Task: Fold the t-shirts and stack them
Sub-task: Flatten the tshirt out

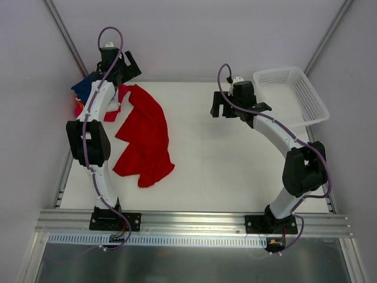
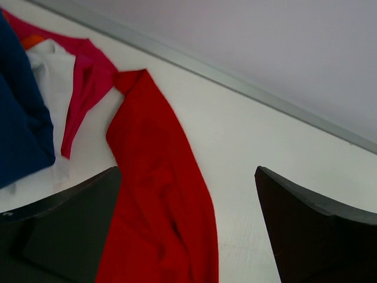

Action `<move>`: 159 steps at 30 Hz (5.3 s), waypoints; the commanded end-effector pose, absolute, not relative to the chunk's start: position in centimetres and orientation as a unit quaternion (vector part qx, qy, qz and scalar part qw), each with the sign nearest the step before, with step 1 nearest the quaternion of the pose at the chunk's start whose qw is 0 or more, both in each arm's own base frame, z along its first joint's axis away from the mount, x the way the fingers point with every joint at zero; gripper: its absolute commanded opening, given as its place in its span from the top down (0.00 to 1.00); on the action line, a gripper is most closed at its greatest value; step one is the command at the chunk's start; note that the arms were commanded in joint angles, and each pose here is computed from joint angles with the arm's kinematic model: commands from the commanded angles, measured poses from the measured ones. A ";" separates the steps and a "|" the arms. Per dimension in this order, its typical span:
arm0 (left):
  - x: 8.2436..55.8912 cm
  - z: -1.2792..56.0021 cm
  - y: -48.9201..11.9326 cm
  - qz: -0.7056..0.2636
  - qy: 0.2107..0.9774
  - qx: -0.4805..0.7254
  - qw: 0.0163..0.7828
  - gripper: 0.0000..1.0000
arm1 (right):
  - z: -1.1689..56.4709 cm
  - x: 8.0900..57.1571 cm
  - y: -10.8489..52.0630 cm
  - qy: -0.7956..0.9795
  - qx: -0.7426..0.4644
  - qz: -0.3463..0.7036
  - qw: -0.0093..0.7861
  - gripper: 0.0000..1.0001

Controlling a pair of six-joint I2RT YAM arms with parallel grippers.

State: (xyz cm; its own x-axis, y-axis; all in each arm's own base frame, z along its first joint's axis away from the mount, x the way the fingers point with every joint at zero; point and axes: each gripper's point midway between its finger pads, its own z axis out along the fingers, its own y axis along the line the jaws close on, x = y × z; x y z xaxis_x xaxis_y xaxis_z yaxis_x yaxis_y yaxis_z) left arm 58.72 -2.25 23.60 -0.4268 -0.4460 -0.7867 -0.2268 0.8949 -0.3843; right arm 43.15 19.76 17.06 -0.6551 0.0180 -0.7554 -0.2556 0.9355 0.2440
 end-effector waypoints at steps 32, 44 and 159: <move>41.0 24.7 3.5 -0.082 0.818 -0.280 0.495 0.01 | 6.7 26.4 39.1 0.914 -0.205 0.206 0.282 0.33; 41.5 23.2 3.5 -0.094 0.827 -0.284 0.476 0.01 | 6.1 24.4 43.0 0.908 -0.244 0.213 0.267 0.38; 41.8 21.5 1.3 -0.145 0.844 -0.263 0.443 0.01 | 12.0 37.1 20.4 0.915 0.001 0.055 0.400 1.00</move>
State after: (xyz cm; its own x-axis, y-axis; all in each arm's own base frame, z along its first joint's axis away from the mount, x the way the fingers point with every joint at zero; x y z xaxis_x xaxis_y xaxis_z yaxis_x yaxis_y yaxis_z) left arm 41.72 1.35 20.97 -0.4759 -0.5758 -0.6649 -0.3362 0.8176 -0.4674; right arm 35.17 23.97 9.26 -0.7259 -0.0216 -0.6874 -0.1495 0.9806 0.1271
